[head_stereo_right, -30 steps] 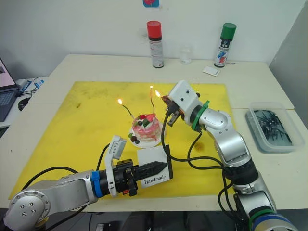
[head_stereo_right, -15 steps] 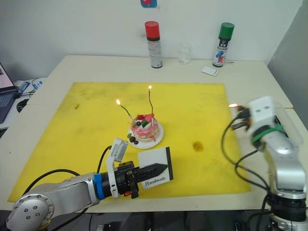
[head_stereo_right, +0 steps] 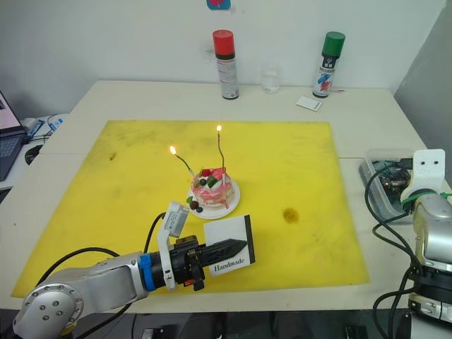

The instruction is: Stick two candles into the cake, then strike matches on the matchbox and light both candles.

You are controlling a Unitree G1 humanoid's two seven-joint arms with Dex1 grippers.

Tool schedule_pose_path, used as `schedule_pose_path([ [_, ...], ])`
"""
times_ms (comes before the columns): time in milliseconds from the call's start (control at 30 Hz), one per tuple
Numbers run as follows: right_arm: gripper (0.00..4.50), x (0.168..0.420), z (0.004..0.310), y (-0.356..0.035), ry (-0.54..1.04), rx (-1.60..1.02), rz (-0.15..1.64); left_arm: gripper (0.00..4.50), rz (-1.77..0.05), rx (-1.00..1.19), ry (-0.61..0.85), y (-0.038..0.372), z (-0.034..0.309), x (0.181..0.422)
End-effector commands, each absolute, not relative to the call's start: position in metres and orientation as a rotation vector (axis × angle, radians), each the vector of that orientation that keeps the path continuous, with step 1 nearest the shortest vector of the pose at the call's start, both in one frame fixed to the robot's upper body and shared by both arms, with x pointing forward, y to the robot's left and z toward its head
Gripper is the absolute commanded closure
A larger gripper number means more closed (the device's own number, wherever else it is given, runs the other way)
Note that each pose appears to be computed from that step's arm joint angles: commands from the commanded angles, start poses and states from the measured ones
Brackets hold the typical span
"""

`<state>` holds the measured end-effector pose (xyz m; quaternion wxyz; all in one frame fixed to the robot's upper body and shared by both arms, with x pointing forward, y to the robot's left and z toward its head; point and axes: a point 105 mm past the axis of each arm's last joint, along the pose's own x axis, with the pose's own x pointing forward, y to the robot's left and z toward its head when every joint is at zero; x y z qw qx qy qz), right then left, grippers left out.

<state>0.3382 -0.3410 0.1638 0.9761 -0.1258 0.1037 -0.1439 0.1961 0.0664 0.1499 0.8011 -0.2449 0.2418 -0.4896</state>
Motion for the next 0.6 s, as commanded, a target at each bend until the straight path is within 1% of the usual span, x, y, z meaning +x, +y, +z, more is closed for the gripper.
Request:
schedule_pose_path([
  [33,1.73,0.336,0.185,-0.345,0.136,-0.296,-0.33,4.5,-1.067,-0.523,0.487,0.064,0.156,0.192],
  [100,0.99,0.338,0.196,-0.339,0.08,-0.308,-0.32,4.5,-1.064,-0.523,0.488,0.065,0.156,0.191],
  [167,0.25,0.343,0.209,-0.325,0.003,-0.299,-0.273,4.5,-1.062,-0.523,0.489,0.066,0.156,0.191],
  [200,0.02,0.346,0.215,-0.313,-0.039,-0.29,-0.22,4.5,-1.062,-0.523,0.493,0.067,0.156,0.191],
  [267,0.02,0.352,0.211,-0.261,-0.054,-0.239,0.061,4.5,-1.061,-0.515,0.513,0.069,0.154,0.189],
  [300,0.02,0.348,0.206,-0.229,-0.042,-0.223,0.236,4.5,-1.059,-0.504,0.526,0.071,0.152,0.187],
  [333,0.02,0.342,0.201,-0.21,-0.029,-0.213,0.348,4.5,-1.058,-0.496,0.534,0.072,0.151,0.186],
  [400,0.02,0.316,0.187,-0.17,0.014,-0.248,0.642,4.5,-1.05,-0.495,0.552,0.078,0.15,0.185],
  [467,0.02,0.283,0.177,-0.14,0.053,-0.286,0.922,4.5,-1.024,-0.503,0.567,0.086,0.149,0.187],
  [533,0.02,0.251,0.167,-0.121,0.095,-0.342,1.168,4.5,-0.993,-0.558,0.593,0.095,0.146,0.188],
  [600,0.02,0.229,0.158,-0.11,0.123,-0.403,1.338,4.5,-0.965,-0.592,0.628,0.104,0.141,0.188],
])
